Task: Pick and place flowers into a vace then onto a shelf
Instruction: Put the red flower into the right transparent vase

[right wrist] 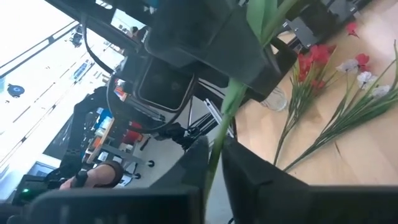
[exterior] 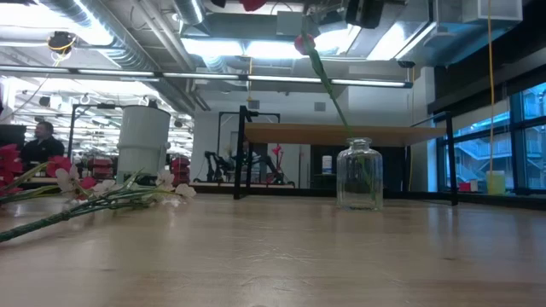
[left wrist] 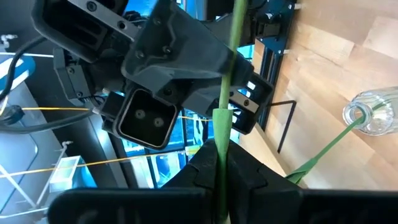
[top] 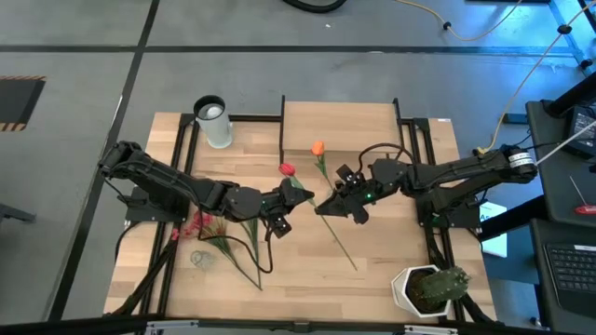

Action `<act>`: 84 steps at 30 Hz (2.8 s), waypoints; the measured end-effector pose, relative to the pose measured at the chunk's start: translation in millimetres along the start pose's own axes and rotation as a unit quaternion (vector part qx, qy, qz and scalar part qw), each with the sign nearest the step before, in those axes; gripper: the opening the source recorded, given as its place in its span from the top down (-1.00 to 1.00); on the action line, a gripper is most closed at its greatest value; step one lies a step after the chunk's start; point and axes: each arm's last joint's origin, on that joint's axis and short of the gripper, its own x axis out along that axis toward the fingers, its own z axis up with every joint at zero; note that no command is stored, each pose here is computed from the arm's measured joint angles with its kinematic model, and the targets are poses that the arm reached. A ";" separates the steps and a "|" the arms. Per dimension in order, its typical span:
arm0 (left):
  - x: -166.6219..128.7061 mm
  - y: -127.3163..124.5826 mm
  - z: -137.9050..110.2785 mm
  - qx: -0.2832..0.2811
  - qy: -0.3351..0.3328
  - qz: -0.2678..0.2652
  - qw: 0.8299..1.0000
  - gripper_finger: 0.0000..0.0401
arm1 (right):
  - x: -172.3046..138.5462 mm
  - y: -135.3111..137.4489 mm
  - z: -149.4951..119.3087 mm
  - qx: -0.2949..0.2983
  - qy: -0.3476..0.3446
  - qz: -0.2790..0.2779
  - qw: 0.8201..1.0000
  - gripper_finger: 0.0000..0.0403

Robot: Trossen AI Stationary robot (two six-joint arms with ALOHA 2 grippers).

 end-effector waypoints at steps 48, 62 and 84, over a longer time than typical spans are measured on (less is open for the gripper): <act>-81.2 40.4 -7.8 -0.586 0.001 0.056 0.809 0.33 | -85.4 41.6 20.7 -0.323 -0.246 -0.277 0.871 0.98; -71.5 27.9 -17.1 -0.590 0.046 0.026 0.806 0.33 | -92.3 -15.1 -23.9 -0.347 -0.358 -0.241 0.832 0.99; -59.1 28.8 -31.8 -0.596 0.054 0.024 0.801 0.35 | -76.9 -66.5 -56.3 -0.350 -0.353 -0.252 0.830 0.99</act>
